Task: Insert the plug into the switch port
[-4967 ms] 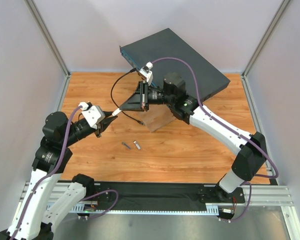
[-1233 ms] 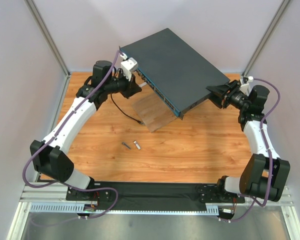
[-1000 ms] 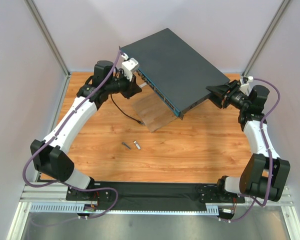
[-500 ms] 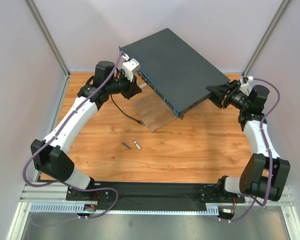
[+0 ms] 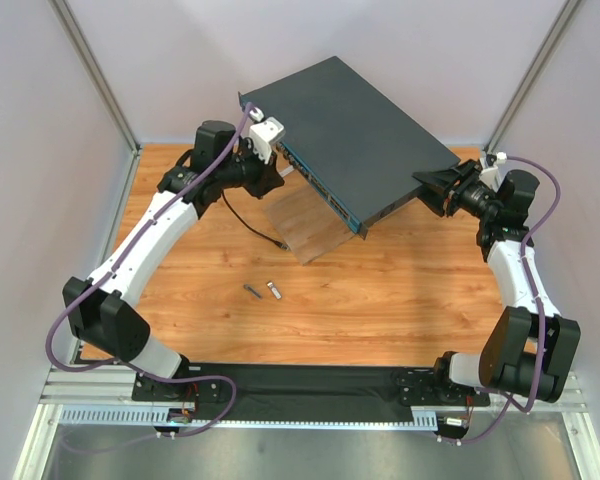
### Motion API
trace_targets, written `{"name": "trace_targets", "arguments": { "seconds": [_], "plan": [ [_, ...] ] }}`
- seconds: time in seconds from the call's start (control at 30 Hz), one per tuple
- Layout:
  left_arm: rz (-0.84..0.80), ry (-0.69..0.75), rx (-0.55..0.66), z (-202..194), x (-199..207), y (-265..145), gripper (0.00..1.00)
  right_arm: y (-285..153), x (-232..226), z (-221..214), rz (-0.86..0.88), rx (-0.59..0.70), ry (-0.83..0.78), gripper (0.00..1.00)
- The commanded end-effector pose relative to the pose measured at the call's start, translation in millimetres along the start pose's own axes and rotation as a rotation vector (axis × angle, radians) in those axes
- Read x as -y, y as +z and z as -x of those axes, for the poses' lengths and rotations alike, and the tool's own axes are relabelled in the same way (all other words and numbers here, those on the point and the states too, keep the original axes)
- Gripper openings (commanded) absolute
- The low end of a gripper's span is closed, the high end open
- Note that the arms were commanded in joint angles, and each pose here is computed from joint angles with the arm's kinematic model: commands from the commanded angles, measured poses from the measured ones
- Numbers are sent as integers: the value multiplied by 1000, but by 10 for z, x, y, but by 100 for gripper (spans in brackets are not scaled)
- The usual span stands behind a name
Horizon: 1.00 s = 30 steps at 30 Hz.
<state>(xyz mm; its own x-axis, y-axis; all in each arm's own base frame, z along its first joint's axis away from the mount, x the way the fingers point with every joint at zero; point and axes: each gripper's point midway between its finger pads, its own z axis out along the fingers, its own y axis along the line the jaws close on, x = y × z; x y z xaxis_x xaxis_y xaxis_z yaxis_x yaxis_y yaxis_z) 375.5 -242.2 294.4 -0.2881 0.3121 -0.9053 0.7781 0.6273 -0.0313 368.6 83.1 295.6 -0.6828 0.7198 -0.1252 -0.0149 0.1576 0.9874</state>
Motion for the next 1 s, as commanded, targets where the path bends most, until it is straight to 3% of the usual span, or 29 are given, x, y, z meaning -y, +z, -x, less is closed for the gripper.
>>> {"name": "trace_targets", "arguments": {
  "seconds": [0.0, 0.97],
  "plan": [
    [56, 88, 100, 374, -94, 58, 0, 86, -160, 158, 41, 60, -222, 0],
    [52, 149, 78, 435, -37, 78, 0, 97, -140, 172, 32, 59, -218, 0]
  ]
}}
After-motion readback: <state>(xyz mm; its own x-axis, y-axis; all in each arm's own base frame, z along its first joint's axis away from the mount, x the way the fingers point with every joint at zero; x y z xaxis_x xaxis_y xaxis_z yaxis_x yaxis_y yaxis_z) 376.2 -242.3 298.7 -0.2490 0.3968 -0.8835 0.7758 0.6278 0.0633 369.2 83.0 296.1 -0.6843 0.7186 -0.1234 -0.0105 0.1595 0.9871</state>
